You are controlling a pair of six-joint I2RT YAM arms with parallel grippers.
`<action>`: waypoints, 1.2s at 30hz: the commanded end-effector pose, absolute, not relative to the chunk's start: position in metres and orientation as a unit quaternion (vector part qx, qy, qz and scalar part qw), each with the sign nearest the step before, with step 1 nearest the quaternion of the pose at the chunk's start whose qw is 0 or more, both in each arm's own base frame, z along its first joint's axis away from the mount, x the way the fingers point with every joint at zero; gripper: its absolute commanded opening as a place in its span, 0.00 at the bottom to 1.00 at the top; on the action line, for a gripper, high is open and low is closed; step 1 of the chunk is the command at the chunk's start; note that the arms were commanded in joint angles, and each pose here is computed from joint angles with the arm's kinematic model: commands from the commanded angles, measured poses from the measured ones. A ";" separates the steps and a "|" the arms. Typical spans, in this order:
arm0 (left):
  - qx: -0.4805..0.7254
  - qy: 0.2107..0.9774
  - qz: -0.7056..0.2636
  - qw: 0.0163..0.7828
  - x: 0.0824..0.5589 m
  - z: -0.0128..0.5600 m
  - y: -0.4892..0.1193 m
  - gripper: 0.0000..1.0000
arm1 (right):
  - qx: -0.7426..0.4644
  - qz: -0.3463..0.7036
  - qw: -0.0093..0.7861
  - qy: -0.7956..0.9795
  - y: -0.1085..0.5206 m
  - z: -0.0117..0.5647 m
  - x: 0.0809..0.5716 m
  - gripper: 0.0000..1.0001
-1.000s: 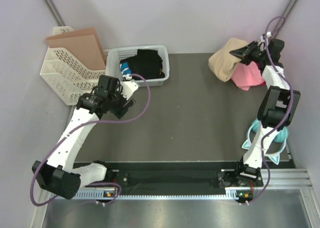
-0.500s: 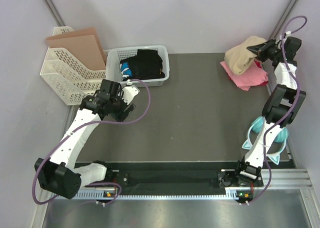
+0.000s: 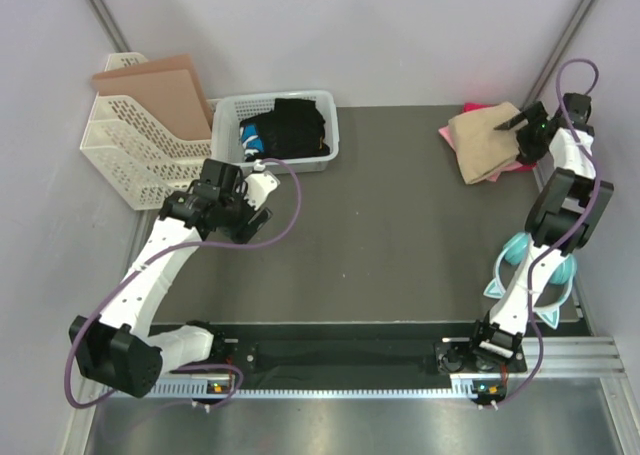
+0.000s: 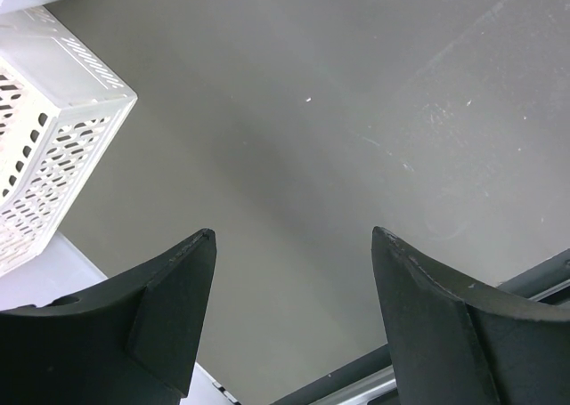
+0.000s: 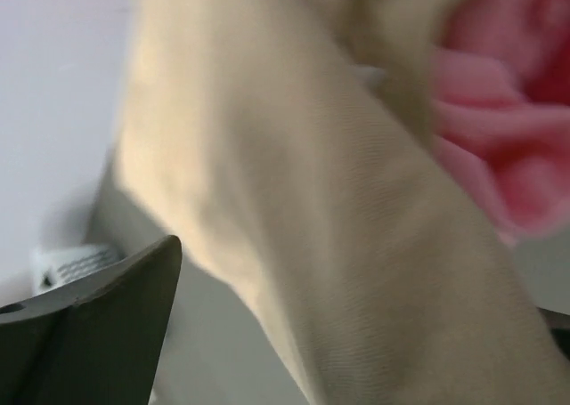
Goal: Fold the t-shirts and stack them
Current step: Put the neatly folded tshirt into the corner of the board with the right arm
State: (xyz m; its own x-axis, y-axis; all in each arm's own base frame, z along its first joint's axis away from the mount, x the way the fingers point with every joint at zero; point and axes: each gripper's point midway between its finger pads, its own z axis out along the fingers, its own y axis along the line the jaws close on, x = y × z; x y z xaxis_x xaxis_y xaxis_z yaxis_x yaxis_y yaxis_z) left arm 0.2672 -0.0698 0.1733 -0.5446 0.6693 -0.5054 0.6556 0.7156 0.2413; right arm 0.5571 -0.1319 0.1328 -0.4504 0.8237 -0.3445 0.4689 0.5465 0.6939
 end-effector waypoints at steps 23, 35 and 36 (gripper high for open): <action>0.347 0.874 0.012 0.339 0.280 0.188 -0.071 0.99 | 0.303 0.251 0.409 0.823 -0.052 0.245 0.573 1.00; 0.302 0.891 -0.021 0.338 0.317 0.170 -0.070 0.99 | 0.292 0.182 0.367 0.864 -0.083 0.115 0.606 1.00; 0.303 0.891 -0.018 0.338 0.317 0.169 -0.068 0.99 | 0.290 0.180 0.369 0.865 -0.085 0.110 0.608 1.00</action>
State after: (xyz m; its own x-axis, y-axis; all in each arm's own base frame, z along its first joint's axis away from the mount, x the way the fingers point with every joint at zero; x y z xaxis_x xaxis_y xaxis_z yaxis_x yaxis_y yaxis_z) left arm 0.3016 -0.0633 0.1539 -0.6282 0.5536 -0.5467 0.5631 0.8084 0.1715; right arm 0.5901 -0.0653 0.1149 -0.5798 0.6724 -0.4602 0.4184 0.7304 0.5399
